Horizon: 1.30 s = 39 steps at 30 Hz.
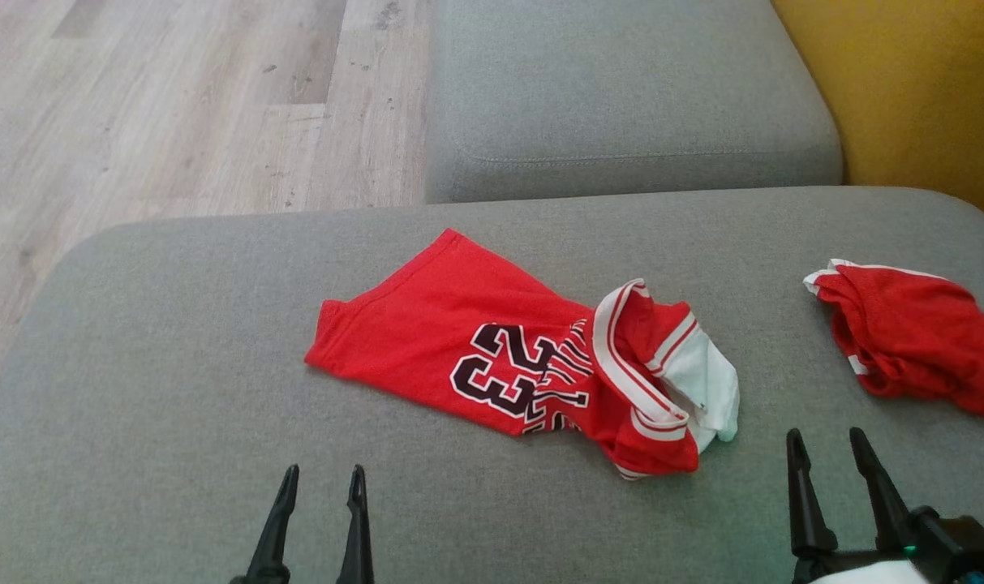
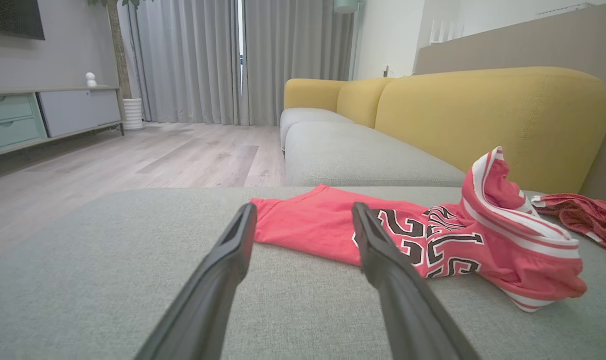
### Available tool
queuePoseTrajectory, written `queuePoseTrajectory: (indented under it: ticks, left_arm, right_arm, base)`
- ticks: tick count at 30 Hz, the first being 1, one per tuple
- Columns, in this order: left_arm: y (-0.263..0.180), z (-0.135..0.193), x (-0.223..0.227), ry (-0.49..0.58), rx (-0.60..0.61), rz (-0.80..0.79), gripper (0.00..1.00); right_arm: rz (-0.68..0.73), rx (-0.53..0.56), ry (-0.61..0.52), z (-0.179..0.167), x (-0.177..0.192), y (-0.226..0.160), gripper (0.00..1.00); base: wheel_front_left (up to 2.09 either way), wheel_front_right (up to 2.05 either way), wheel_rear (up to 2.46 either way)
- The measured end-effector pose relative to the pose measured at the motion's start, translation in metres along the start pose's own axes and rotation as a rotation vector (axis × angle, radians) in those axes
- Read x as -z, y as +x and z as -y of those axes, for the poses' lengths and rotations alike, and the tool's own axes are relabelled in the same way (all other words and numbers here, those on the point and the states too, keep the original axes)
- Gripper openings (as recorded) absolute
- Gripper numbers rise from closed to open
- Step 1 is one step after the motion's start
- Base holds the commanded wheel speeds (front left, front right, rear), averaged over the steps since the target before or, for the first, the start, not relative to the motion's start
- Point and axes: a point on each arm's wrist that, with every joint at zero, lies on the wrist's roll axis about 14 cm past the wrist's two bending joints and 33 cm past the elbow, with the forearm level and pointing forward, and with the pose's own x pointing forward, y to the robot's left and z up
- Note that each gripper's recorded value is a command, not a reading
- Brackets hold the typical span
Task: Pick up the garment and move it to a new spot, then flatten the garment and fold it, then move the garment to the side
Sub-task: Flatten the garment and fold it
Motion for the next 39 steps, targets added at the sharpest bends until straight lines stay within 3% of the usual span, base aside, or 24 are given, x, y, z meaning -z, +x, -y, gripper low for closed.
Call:
queuePoseTrajectory:
  ticks: [8,19,31,39]
  left_arm:
    - [0.005,0.025,0.018,-0.028,0.081,-0.066,1.00]
    - [0.039,0.131,0.015,-0.031,0.450,-0.071,1.00]
    - [0.052,0.224,0.051,0.093,0.867,-0.145,1.00]
    - [0.076,0.238,0.081,0.200,0.935,-0.197,1.00]
  right_arm:
    - [-0.020,0.027,0.008,0.006,0.006,-0.005,1.00]
    - [-0.059,0.141,0.010,0.033,0.018,-0.026,1.00]
    - [-0.077,0.220,0.013,0.055,0.019,-0.014,1.00]
    - [-0.099,0.252,0.011,0.064,0.023,-0.011,1.00]
  base:
    - [0.00,0.00,0.00]
    - [0.00,0.00,0.00]
    - [0.00,0.00,0.00]
    - [0.00,0.00,0.00]
